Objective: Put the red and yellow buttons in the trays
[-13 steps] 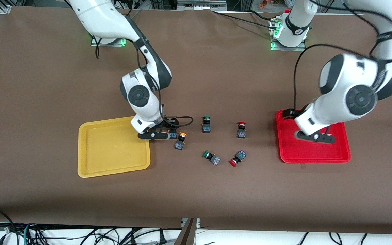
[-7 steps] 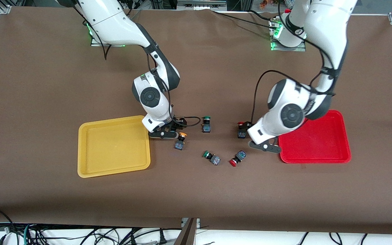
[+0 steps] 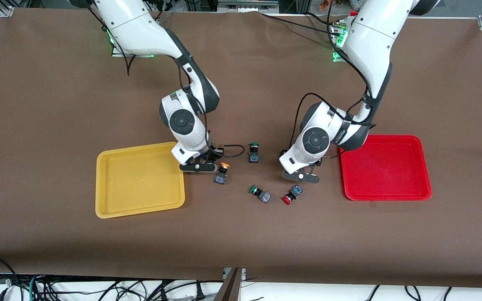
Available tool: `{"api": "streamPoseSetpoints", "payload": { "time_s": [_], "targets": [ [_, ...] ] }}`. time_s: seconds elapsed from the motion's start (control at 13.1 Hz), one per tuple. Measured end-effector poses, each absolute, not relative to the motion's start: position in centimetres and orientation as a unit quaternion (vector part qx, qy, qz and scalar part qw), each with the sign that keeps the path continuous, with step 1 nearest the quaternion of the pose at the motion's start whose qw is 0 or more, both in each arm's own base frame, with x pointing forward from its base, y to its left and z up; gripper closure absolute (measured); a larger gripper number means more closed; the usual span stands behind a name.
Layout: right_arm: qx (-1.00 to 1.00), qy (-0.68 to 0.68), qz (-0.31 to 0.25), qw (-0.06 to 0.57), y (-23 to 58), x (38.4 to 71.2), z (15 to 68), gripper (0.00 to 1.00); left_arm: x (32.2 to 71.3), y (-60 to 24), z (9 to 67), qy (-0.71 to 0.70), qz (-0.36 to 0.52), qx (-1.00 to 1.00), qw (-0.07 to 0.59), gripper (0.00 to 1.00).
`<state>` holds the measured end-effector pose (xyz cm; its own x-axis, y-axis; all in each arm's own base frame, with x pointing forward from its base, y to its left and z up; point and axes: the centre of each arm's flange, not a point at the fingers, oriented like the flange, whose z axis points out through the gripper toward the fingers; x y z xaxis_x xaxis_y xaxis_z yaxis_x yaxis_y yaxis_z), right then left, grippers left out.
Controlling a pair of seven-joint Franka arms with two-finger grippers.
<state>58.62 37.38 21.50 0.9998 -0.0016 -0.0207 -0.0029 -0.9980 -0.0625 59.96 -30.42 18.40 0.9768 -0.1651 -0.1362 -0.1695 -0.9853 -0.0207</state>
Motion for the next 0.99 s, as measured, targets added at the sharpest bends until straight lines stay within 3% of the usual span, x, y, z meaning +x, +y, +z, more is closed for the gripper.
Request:
{"api": "streamPoseSetpoints", "payload": {
  "time_s": [0.15, 0.38, 0.46, 0.53, 0.76, 0.99],
  "targets": [
    [-0.998, -0.038, 0.038, 0.020, 32.8, 61.6, 25.7, 0.67, 60.0, -30.4, 17.8, 0.085, 0.064, -0.994, 0.016, 0.16],
    [-0.994, -0.099, 0.049, 0.022, 23.3, 66.0, 29.3, 0.67, 60.0, -30.4, 17.8, 0.085, 0.063, -0.994, 0.016, 0.50],
    [-0.993, -0.110, 0.050, 0.019, 20.3, 67.0, 28.8, 0.66, 60.1, -30.4, 17.8, 0.085, 0.062, -0.994, 0.016, 0.59],
    [-0.992, -0.115, 0.052, 0.017, 17.9, 67.6, 27.5, 0.65, 60.1, -30.3, 17.8, 0.085, 0.061, -0.994, 0.016, 0.59],
    [-0.991, -0.125, 0.051, 0.014, 14.4, 68.6, 24.1, 0.36, 61.7, -28.4, 20.4, 0.092, 0.064, -0.993, 0.024, 0.59],
    [-0.995, -0.081, 0.051, 0.027, 16.8, 68.4, 25.5, 0.02, 65.2, -20.4, 28.0, 0.141, 0.096, -0.985, 0.030, 0.59]
  ]
}}
